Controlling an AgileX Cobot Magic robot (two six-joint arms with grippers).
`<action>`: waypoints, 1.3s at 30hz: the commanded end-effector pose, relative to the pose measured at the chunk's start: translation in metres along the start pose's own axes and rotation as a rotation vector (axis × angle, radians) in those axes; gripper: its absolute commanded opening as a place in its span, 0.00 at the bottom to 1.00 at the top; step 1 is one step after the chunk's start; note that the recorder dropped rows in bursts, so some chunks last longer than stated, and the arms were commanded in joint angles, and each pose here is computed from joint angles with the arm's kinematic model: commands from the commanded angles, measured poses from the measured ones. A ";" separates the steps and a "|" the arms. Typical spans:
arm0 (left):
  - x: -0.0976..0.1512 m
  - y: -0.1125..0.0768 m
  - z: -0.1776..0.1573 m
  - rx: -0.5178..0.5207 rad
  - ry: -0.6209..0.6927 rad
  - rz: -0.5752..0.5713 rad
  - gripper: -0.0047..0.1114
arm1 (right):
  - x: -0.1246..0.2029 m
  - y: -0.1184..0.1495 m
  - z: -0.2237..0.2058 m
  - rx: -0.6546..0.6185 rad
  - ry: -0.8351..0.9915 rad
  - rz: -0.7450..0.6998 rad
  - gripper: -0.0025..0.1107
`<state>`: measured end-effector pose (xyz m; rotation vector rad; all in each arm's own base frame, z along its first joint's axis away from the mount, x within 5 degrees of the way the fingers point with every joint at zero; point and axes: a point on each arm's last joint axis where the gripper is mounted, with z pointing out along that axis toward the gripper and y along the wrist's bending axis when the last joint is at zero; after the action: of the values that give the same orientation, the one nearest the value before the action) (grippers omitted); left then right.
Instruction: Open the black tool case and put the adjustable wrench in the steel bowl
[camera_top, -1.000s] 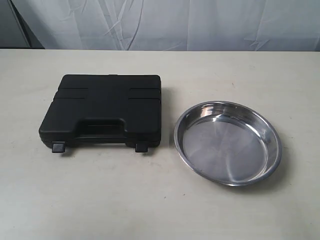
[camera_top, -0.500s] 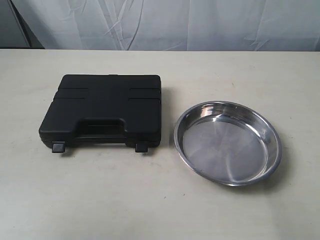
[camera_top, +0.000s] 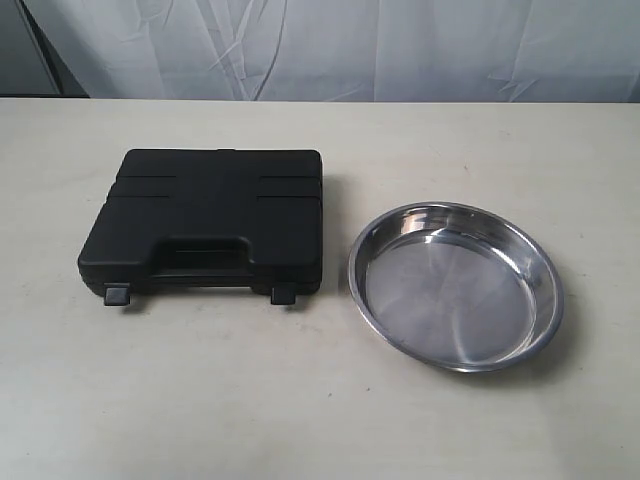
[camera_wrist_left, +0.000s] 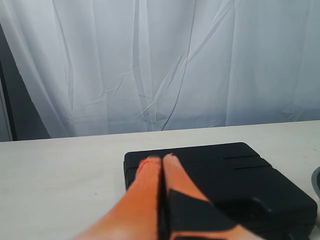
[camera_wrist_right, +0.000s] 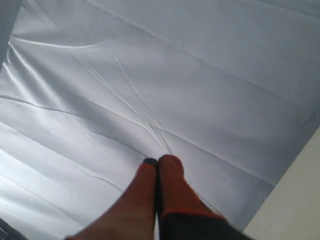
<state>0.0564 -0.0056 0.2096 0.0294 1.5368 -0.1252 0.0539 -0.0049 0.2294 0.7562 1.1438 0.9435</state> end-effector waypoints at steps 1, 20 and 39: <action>0.001 0.000 0.000 0.006 -0.001 0.005 0.04 | -0.003 0.005 0.000 -0.016 -0.011 0.277 0.01; 0.001 0.000 0.000 0.006 -0.001 0.005 0.04 | 0.015 0.137 0.150 -0.385 0.641 -0.832 0.01; 0.001 0.000 0.000 0.006 -0.003 0.005 0.04 | 0.251 0.083 0.295 -0.246 0.834 -1.486 0.01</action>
<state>0.0564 -0.0056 0.2096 0.0294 1.5368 -0.1252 0.3489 0.2535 0.2774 -0.7987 1.7893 0.1799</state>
